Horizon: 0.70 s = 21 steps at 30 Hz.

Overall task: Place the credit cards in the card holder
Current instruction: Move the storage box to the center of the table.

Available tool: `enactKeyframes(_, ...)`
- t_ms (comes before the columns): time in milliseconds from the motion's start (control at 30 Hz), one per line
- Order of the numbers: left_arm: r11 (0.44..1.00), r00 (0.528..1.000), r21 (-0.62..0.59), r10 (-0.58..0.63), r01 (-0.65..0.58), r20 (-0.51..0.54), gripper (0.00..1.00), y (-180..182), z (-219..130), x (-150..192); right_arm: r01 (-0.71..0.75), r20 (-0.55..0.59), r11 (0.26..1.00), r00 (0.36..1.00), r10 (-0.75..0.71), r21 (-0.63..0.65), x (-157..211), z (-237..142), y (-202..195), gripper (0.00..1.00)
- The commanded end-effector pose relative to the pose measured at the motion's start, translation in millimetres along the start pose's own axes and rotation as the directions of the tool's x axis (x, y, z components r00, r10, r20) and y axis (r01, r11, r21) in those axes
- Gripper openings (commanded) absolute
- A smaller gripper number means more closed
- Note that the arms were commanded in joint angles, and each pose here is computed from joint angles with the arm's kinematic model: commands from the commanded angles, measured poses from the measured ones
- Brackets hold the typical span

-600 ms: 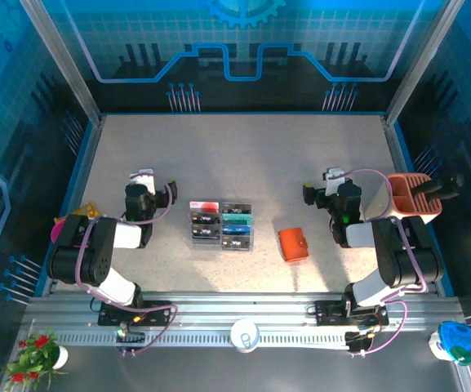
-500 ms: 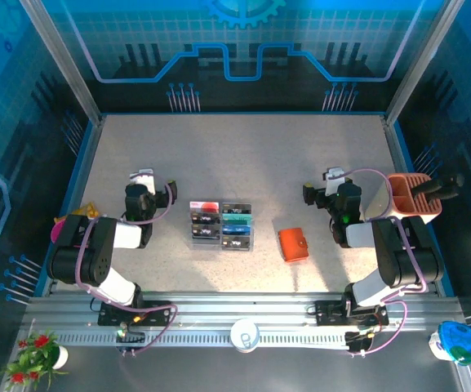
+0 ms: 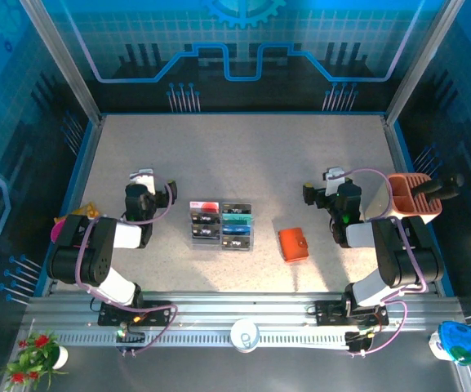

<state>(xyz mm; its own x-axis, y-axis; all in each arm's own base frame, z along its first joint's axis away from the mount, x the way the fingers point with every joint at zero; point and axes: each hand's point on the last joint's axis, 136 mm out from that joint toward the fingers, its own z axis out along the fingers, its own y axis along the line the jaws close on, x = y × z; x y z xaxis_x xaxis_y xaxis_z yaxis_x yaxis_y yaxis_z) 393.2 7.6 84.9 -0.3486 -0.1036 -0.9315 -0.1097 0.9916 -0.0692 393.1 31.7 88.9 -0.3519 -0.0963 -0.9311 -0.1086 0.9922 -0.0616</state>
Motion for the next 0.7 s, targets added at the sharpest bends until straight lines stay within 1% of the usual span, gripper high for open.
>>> enactKeyframes(0, 1.0, 0.999, 0.021, 0.003, -0.003, 0.04, 0.99, -2.4, 0.2, -11.5, -0.003, 0.031, 1.0, 1.0, 0.003, 0.006, -10.4, 2.4, -4.8, 1.0)
enactKeyframes(667, 1.0, 0.999, 0.028, -0.003, 0.002, 0.042, 0.99, -2.9, -0.7, -11.6, -0.021, 0.037, 1.0, 0.999, 0.021, 0.004, -11.9, 0.9, -7.7, 1.0)
